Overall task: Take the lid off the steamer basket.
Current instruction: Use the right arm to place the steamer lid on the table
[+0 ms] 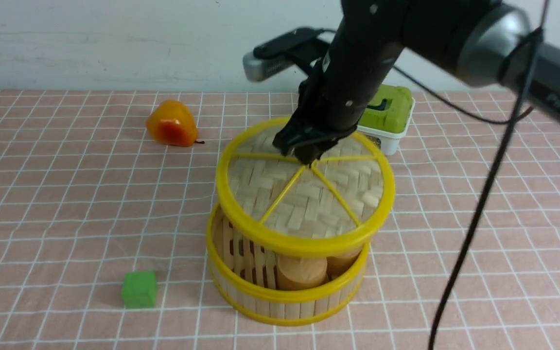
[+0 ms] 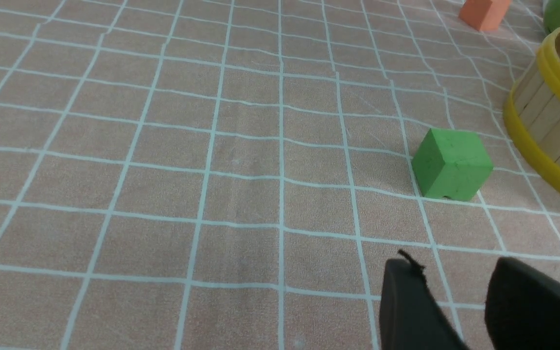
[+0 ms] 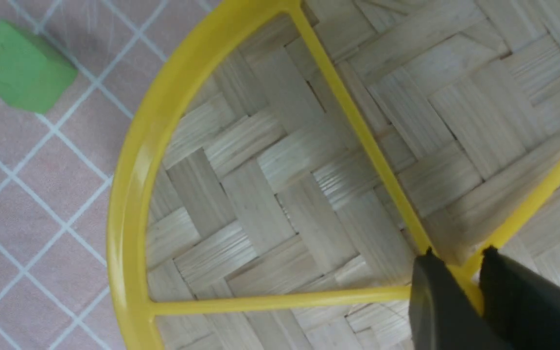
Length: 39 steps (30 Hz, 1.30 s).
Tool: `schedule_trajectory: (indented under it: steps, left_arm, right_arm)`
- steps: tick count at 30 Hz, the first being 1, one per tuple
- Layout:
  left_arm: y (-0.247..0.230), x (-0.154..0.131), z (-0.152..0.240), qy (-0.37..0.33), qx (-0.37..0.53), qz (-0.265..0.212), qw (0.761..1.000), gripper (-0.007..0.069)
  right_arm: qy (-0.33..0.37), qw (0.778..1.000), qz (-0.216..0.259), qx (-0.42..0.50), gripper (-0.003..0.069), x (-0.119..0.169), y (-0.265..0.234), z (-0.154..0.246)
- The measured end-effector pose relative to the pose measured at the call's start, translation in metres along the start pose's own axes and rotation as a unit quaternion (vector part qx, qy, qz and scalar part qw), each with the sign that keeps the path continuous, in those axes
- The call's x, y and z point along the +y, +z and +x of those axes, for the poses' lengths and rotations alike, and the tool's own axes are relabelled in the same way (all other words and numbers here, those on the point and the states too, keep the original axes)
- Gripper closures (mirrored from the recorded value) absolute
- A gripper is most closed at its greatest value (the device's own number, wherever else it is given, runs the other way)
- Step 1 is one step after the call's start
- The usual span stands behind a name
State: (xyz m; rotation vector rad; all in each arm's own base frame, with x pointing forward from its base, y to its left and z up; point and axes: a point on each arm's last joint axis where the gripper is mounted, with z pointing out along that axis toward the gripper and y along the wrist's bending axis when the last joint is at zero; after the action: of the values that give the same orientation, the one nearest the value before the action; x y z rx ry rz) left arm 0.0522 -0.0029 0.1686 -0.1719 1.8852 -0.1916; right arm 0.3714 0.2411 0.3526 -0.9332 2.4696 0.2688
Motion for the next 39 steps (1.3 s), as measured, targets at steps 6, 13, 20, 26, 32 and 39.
schedule_trajectory:
  steps: [6,13,20,26,32,39]
  left_arm:
    - [0.000,0.000,0.000,0.000,0.000,0.000,1.000,0.0386]
    - [0.000,0.000,0.000,0.000,0.000,0.000,1.000,0.0386]
    - [0.000,0.000,0.000,0.000,0.000,0.000,1.000,0.0386]
    - [0.000,0.000,0.000,0.000,0.000,0.000,1.000,0.0386]
    - [0.000,0.000,0.000,0.000,0.000,0.000,1.000,0.0386]
    - [0.000,0.000,0.000,0.000,0.000,0.000,1.000,0.0386]
  right_arm:
    - [0.063,0.996,0.062,-0.028,0.0586,-0.052,-0.078,0.039]
    - [0.189,0.978,0.080,0.048,0.0586,-0.120,-0.052,0.116]
    - [0.258,0.962,0.071,0.055,0.0586,-0.151,0.015,0.158]
    - [0.271,0.958,0.056,0.079,0.0586,-0.160,0.060,0.168]
    - [0.276,0.956,0.053,0.083,0.0501,-0.164,0.075,0.172]
    - [0.272,0.958,0.054,0.074,0.0304,-0.159,0.056,0.167]
